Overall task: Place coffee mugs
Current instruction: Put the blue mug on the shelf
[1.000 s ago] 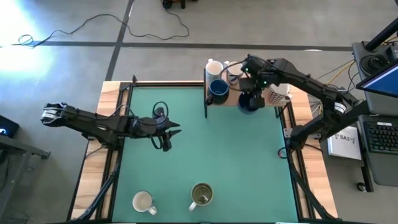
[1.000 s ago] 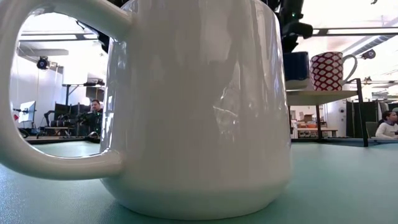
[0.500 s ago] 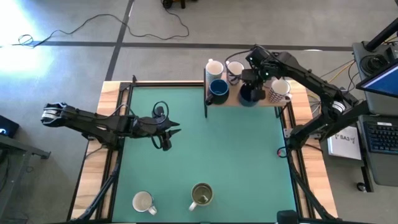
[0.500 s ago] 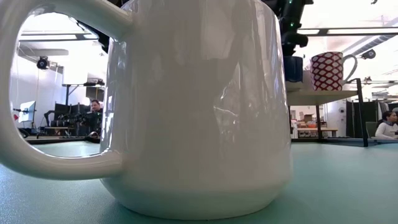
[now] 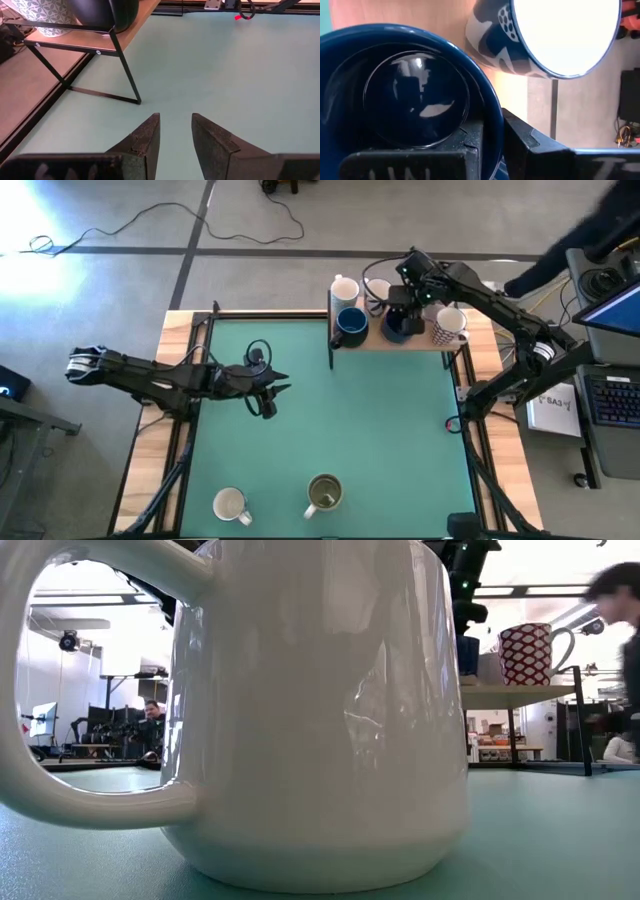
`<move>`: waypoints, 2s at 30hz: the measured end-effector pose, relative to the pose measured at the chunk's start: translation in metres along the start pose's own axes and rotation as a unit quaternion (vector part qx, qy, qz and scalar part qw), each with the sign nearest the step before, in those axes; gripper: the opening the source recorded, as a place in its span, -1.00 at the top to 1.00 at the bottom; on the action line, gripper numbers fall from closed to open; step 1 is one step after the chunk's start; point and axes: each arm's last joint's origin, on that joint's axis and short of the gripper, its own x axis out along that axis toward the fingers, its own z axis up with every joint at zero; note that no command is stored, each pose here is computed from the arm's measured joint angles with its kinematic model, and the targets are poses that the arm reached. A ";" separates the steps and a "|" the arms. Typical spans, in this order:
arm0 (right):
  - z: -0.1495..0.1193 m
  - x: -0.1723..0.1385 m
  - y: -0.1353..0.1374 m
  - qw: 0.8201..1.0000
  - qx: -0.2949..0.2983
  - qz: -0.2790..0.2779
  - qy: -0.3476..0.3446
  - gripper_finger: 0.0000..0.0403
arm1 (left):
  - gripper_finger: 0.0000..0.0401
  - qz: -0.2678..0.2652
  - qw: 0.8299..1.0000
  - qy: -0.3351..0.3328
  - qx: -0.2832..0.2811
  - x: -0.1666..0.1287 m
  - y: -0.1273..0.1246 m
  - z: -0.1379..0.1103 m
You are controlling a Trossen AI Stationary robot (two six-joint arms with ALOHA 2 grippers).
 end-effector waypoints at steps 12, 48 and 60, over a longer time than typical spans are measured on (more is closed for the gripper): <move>0.000 0.000 0.000 1.000 0.005 0.003 -0.001 0.79 | 0.52 0.000 1.000 0.001 0.000 0.000 0.000 0.000; 0.000 -0.044 0.008 0.957 0.259 0.124 -0.032 0.62 | 0.52 -0.001 1.000 0.001 0.000 0.000 0.000 0.000; 0.024 -0.048 0.042 0.956 0.252 0.150 -0.012 0.62 | 0.52 -0.001 1.000 0.006 -0.007 0.000 0.000 -0.001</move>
